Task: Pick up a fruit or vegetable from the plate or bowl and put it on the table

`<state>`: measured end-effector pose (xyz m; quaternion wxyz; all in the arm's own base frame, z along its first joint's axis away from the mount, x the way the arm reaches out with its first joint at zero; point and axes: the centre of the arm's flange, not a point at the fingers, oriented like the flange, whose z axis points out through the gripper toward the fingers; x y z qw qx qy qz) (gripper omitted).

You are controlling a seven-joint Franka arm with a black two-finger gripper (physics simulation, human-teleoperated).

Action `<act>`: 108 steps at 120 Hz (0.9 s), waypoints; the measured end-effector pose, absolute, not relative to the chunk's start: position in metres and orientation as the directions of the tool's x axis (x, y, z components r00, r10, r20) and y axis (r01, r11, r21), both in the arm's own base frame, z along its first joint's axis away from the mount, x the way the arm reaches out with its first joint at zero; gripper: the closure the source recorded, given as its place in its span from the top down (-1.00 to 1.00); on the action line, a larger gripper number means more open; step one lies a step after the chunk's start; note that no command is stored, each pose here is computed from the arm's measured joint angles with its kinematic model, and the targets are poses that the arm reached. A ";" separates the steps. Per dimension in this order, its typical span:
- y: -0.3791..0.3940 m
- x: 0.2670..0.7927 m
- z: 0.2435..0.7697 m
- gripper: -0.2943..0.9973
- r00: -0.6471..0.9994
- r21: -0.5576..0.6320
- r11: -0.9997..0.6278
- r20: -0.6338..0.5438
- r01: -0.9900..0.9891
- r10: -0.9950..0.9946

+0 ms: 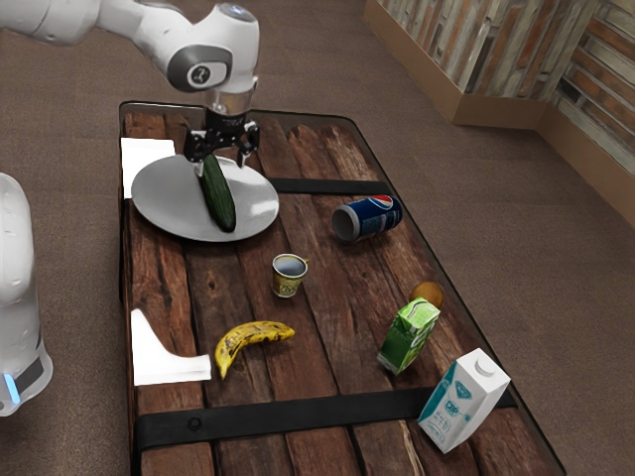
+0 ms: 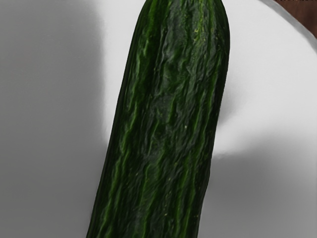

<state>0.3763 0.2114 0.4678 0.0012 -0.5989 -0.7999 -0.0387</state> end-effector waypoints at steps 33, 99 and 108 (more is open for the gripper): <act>0.210 0.373 0.452 0.54 -0.270 0.070 0.267 0.044 0.961 0.962; 0.216 0.375 0.434 0.54 -0.253 0.086 0.248 0.053 0.965 0.966; 0.218 0.376 0.431 0.54 -0.252 0.084 0.247 0.055 0.965 0.966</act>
